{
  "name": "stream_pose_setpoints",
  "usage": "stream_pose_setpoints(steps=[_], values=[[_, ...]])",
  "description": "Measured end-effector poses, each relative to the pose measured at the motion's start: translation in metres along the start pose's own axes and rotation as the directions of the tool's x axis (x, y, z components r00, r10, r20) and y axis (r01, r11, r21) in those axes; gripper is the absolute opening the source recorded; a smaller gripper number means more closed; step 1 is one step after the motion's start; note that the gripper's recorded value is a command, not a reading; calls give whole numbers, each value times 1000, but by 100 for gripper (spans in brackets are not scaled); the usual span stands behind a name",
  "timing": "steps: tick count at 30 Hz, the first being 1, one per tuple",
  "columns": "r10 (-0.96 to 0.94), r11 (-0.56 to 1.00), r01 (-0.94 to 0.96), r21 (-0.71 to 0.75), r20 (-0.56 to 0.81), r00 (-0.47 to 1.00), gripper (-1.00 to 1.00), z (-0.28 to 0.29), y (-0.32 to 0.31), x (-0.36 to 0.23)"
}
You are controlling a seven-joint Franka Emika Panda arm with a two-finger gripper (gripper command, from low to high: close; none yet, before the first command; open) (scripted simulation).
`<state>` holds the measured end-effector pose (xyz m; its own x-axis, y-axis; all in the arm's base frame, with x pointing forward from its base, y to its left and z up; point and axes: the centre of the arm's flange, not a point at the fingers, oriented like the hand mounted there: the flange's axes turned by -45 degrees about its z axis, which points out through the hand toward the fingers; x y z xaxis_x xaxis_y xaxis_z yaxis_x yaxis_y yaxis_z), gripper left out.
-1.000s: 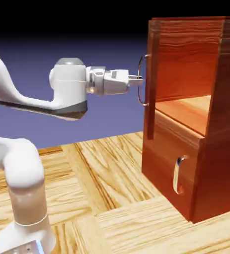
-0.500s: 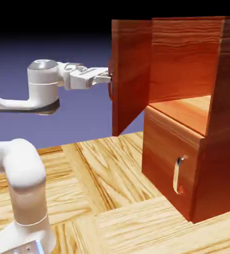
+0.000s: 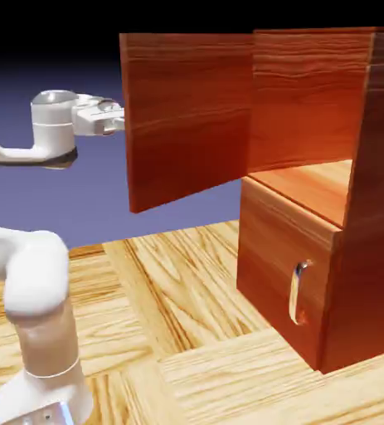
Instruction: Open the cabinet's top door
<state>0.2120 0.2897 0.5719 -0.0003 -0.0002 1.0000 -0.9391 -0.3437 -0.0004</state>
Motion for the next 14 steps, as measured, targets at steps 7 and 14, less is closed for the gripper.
stream_pose_setpoints(steps=[7, 14], values=[[0, 987, 0, -162, 0, 1000, -100, -52, -28, 0], [0, 956, 0, -295, -1, 1000, 100, -91, -58, 0]])
